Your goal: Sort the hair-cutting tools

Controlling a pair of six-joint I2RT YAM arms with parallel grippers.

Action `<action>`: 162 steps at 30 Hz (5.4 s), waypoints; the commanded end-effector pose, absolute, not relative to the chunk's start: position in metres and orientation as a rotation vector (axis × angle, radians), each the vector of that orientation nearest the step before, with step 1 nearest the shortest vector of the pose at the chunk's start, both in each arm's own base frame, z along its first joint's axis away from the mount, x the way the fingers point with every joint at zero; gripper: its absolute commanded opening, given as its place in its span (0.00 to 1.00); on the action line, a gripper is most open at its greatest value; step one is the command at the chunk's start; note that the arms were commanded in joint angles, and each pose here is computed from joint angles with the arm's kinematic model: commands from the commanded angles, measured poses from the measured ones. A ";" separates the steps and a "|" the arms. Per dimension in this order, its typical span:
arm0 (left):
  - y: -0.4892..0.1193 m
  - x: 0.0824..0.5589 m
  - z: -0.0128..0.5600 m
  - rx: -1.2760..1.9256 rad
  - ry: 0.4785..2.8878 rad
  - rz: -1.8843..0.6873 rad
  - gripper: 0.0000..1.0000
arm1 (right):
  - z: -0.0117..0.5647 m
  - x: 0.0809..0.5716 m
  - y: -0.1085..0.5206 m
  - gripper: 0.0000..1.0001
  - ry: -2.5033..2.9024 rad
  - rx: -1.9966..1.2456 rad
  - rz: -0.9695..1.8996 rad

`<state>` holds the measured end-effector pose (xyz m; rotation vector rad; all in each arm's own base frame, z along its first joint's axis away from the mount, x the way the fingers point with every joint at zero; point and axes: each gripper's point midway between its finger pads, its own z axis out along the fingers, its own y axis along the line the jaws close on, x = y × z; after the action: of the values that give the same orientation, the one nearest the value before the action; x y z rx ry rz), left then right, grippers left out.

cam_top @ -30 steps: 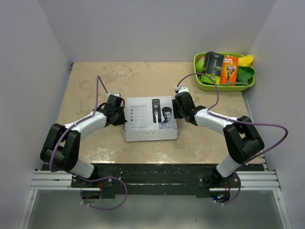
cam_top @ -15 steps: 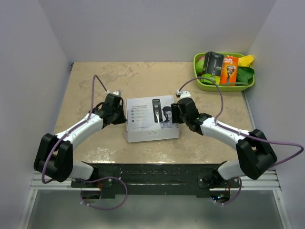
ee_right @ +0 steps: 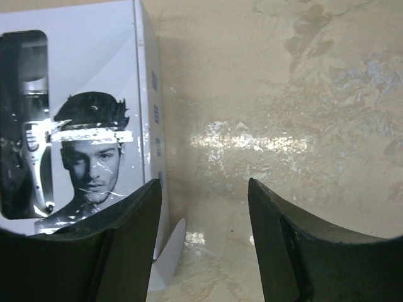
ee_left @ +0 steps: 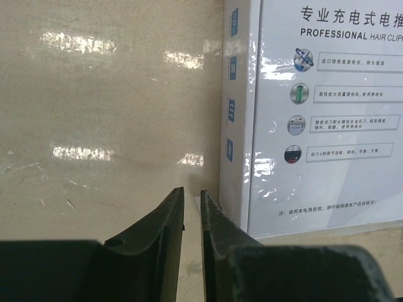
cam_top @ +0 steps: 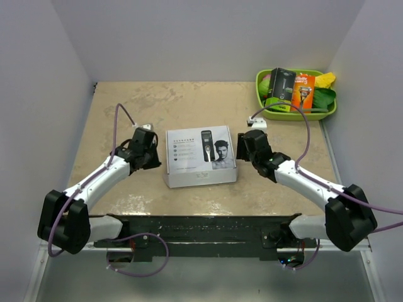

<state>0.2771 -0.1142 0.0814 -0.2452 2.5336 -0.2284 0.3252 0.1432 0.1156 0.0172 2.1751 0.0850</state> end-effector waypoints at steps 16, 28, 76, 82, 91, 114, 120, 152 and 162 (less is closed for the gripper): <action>-0.131 0.275 0.041 -0.225 2.626 -0.322 0.21 | 0.064 0.334 0.147 0.55 2.357 0.046 0.099; -0.140 0.264 0.034 -0.221 2.661 -0.399 0.21 | 0.040 0.319 0.164 0.50 2.445 0.006 0.215; -0.158 0.247 0.031 -0.183 2.683 -0.499 0.20 | 0.043 0.265 0.185 0.44 2.581 -0.049 0.384; -0.159 0.246 0.030 -0.179 2.684 -0.505 0.20 | 0.048 0.264 0.188 0.44 2.570 -0.028 0.427; -0.159 0.245 0.031 -0.168 2.681 -0.513 0.20 | 0.042 0.260 0.196 0.44 2.575 -0.005 0.493; -0.166 0.244 0.038 -0.162 2.677 -0.570 0.20 | 0.049 0.254 0.212 0.43 2.557 0.005 0.619; -0.180 0.239 0.051 -0.151 2.661 -0.696 0.20 | 0.050 0.252 0.216 0.42 2.556 0.006 0.650; -0.180 0.232 0.054 -0.133 2.664 -0.707 0.20 | 0.052 0.239 0.246 0.42 2.561 -0.027 0.761; -0.181 0.231 0.051 -0.128 2.667 -0.716 0.19 | 0.050 0.235 0.250 0.42 2.556 -0.003 0.803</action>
<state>0.2272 -0.1423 0.0325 -0.1841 2.7309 -0.4511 0.2418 0.1846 0.0221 0.0515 2.6319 0.4204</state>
